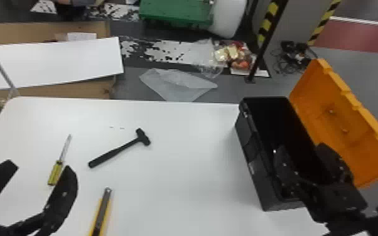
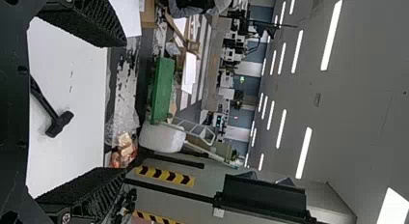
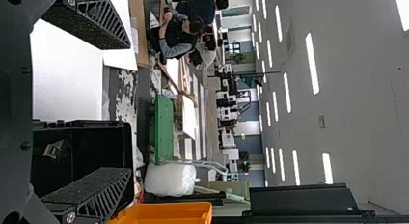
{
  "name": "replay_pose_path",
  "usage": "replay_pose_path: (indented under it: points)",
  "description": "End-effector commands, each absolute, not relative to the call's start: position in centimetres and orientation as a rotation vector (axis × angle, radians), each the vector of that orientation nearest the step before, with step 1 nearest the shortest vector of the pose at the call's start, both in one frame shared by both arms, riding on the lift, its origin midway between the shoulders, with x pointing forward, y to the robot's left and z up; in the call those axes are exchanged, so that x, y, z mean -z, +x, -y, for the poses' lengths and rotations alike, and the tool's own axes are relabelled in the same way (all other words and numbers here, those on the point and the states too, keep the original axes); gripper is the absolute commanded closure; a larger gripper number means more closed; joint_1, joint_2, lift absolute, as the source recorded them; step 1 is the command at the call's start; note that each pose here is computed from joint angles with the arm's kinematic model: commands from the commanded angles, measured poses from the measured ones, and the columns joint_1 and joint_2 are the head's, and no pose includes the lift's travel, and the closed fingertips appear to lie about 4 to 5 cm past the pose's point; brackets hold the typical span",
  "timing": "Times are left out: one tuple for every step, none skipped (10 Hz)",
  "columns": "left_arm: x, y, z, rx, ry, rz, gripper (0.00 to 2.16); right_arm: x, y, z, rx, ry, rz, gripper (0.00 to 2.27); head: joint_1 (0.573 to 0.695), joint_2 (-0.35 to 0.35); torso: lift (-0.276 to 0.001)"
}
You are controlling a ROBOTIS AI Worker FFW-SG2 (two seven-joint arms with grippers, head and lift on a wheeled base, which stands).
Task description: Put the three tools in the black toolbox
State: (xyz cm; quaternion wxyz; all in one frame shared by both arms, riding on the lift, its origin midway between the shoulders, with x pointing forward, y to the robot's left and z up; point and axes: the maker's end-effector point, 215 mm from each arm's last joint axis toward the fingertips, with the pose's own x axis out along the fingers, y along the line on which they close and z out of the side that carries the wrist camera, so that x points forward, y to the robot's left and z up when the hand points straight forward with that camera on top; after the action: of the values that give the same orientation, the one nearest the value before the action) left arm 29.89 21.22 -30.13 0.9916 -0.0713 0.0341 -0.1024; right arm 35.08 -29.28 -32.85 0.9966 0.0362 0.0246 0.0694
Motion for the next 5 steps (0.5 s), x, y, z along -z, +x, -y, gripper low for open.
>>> replay_pose_path:
  points:
    - [30.17,29.91,-21.17,0.207,-0.142,-0.071,0.08,32.82,35.10,29.34,-0.138,0.074,-0.049,0.09,0.695,-0.145,-0.055]
    - [30.51,29.94,-21.08,0.209,-0.144,-0.085,0.08,32.82,35.10,29.34,-0.138,0.074,-0.049,0.09,0.695,-0.146,-0.055]
    - [30.60,29.93,-21.07,0.209,-0.144,-0.088,0.08,32.82,35.10,29.34,-0.138,0.074,-0.049,0.09,0.695,-0.147,-0.055]
    - [30.60,29.93,-21.10,0.207,-0.144,-0.088,0.08,32.80,35.06,29.31,-0.138,0.074,-0.049,0.09,0.695,-0.148,-0.055]
    - [30.60,29.93,-21.07,0.209,-0.144,-0.088,0.08,32.85,35.01,29.31,-0.138,0.074,-0.050,0.09,0.695,-0.148,-0.055]
